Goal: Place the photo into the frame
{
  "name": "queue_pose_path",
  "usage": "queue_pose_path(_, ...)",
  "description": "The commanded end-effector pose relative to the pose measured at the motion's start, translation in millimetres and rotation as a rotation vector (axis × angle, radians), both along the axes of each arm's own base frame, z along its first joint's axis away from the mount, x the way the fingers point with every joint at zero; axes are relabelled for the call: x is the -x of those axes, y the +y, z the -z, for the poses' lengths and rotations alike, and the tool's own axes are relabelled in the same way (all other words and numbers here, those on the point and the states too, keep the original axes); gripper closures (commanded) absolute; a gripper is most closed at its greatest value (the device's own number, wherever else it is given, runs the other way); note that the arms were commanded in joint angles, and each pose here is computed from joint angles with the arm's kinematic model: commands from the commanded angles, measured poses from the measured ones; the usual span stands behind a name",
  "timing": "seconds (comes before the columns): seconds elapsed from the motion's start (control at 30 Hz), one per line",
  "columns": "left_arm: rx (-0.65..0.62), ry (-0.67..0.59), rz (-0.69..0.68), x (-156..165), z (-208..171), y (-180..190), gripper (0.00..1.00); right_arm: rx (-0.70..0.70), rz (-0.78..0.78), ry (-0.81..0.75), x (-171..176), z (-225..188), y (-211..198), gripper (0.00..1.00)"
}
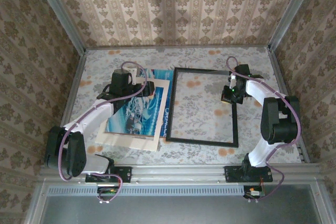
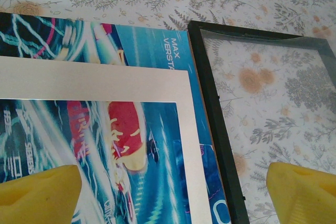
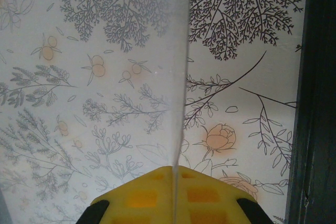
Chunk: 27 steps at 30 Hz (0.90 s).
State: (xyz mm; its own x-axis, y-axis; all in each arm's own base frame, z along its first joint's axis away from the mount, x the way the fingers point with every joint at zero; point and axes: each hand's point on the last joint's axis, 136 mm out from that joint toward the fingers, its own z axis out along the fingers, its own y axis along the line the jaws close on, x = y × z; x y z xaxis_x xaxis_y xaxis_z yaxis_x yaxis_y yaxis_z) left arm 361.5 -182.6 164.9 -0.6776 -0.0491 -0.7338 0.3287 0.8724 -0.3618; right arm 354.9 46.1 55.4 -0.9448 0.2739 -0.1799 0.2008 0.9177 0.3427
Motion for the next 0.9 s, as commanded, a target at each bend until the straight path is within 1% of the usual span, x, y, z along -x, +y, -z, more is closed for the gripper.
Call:
queue_pose_path(0.0, -0.001, -0.015, 0.026, -1.8, -7.5, -5.5, 0.07, 0.028, 0.005, 0.014, 3.6, -1.9, -7.4, 1.00)
queue_pose_path(0.43, -0.001, -0.013, 0.026, -1.1, -7.2, -5.3, 0.07, 0.036, 0.006, 0.015, 4.1, -2.0, -8.7, 1.00)
queue_pose_path(0.87, -0.002, -0.012, 0.027, -1.1, -6.4, -5.7, 0.07, 0.014, 0.004, 0.025, 4.6, 0.8, -4.3, 1.00)
